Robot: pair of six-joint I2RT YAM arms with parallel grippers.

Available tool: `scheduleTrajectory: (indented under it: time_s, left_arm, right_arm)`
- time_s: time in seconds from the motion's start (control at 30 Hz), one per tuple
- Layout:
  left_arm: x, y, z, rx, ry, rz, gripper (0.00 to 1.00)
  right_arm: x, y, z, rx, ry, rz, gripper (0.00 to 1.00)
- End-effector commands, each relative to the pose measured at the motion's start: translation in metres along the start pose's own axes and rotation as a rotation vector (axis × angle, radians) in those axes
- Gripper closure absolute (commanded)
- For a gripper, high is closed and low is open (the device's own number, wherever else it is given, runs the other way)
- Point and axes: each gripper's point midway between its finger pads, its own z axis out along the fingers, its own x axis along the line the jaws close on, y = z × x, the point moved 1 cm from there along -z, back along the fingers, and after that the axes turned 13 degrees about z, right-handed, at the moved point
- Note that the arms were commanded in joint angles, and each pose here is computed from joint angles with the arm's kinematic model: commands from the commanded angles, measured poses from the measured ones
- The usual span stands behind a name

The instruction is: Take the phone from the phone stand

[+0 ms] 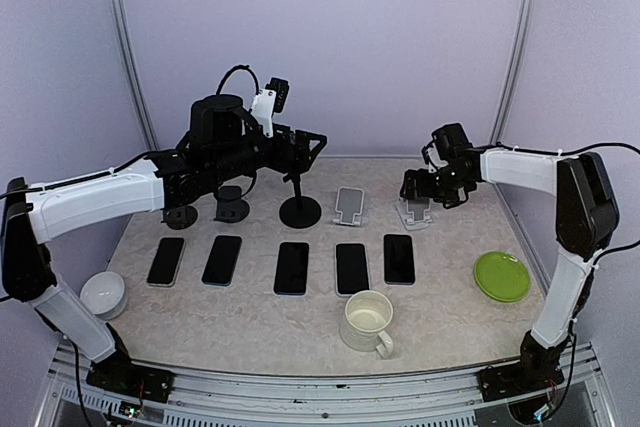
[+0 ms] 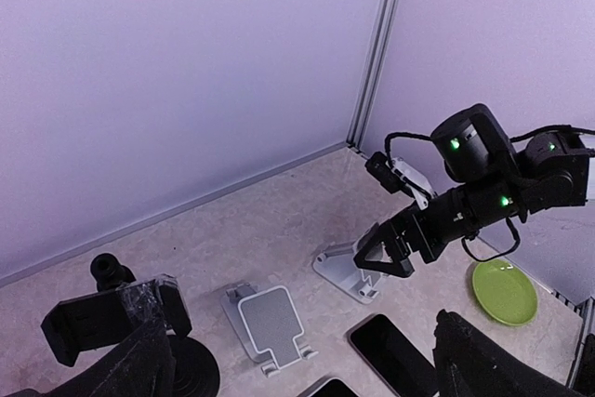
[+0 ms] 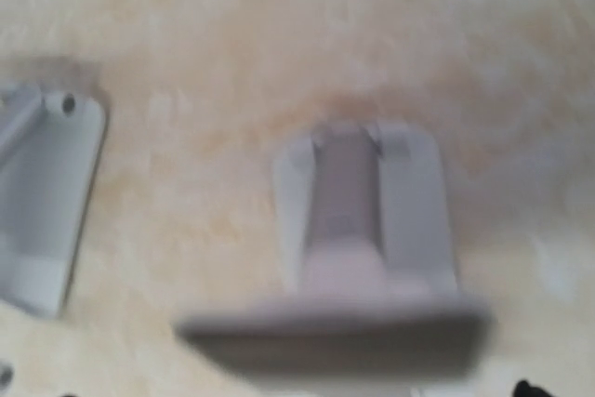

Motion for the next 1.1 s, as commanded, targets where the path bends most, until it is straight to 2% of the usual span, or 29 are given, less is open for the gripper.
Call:
scheduleTrajectory:
  time_s: [0.0, 0.2, 0.4, 0.57, 0.7, 0.87, 0.93, 1.07]
  left_arm:
    - [0.004, 0.012, 0.001, -0.029, 0.01, -0.001, 0.06]
    - [0.007, 0.01, -0.001, -0.02, 0.026, 0.005, 0.06]
    - [0.007, 0.01, 0.0, -0.02, 0.031, 0.002, 0.06]
    - [0.008, 0.01, 0.001, -0.022, 0.032, 0.0, 0.06]
    - [0.008, 0.009, 0.001, -0.018, 0.034, 0.001, 0.06]
    - [0.009, 0.01, 0.0, -0.018, 0.041, -0.002, 0.06]
    - [0.01, 0.009, 0.0, -0.016, 0.045, -0.003, 0.06]
    - [0.01, 0.011, -0.001, -0.019, 0.046, -0.01, 0.04]
  right_arm:
    - [0.003, 0.002, 0.023, 0.03, -0.023, -0.036, 0.0]
    - [0.003, 0.006, 0.041, 0.052, -0.045, -0.017, 0.04]
    - [0.01, 0.015, 0.04, 0.015, -0.08, 0.076, 0.27]
    - [0.017, 0.012, 0.047, 0.024, -0.115, 0.13, 0.34]
    - [0.034, 0.008, 0.054, 0.044, -0.074, 0.137, 0.35]
    - [0.036, -0.004, 0.057, 0.073, -0.123, 0.107, 0.33]
    - [0.033, -0.009, 0.057, 0.081, -0.129, 0.106, 0.29]
    - [0.034, -0.007, 0.047, 0.074, -0.123, 0.097, 0.13]
